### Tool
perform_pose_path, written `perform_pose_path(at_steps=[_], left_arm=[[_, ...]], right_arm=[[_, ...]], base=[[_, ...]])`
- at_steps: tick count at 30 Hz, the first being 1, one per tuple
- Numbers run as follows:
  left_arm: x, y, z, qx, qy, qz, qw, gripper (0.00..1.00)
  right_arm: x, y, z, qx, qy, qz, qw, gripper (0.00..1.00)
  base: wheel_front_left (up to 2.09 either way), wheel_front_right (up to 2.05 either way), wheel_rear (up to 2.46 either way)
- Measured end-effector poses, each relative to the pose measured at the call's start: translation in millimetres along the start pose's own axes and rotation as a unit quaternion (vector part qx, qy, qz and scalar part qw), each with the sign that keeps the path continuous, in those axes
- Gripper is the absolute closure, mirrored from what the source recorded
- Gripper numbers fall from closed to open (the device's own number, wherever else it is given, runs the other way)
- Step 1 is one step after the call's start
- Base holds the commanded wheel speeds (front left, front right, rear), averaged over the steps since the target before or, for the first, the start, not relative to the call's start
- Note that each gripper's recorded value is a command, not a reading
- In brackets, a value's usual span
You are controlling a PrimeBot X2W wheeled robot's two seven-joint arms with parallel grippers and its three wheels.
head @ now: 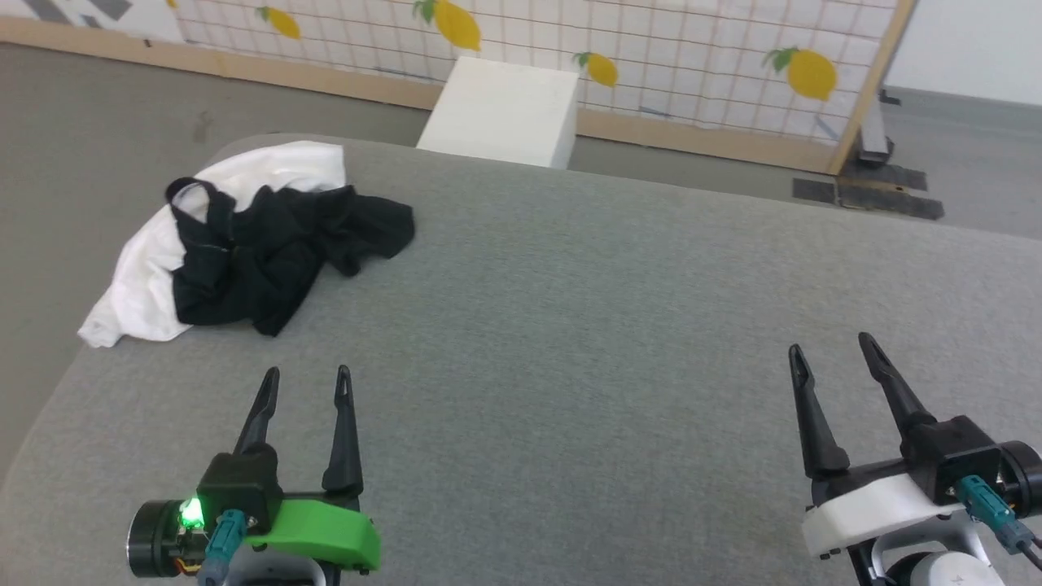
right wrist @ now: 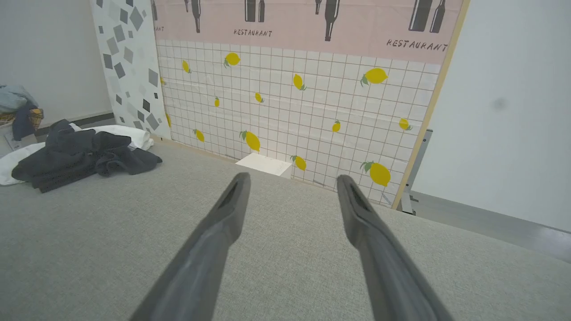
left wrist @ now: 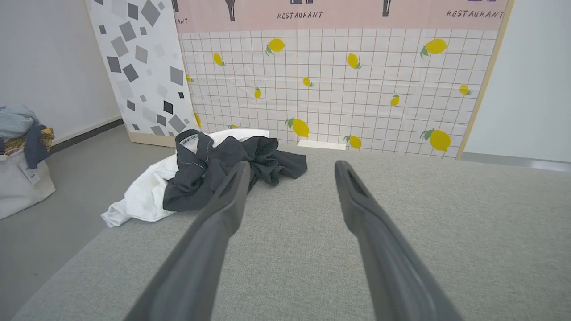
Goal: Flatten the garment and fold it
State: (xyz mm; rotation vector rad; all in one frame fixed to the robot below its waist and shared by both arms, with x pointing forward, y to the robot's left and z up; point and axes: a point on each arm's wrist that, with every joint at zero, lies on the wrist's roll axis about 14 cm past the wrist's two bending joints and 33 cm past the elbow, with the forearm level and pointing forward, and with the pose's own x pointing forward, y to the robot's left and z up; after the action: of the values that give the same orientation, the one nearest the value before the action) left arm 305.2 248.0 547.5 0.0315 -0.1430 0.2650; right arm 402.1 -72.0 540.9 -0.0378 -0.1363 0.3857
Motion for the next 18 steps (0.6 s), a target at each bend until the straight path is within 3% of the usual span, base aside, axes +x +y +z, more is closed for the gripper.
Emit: perform_pose_path(at_steps=[18], left_arm=[[-42, 45, 7, 0.007, -0.015, 0.071, 0.997, 0.00]], right_arm=[[19, 57, 10, 0.009, -0.026, 0.085, 0.996, 0.00]], base=[[0.00, 0.00, 0.00]])
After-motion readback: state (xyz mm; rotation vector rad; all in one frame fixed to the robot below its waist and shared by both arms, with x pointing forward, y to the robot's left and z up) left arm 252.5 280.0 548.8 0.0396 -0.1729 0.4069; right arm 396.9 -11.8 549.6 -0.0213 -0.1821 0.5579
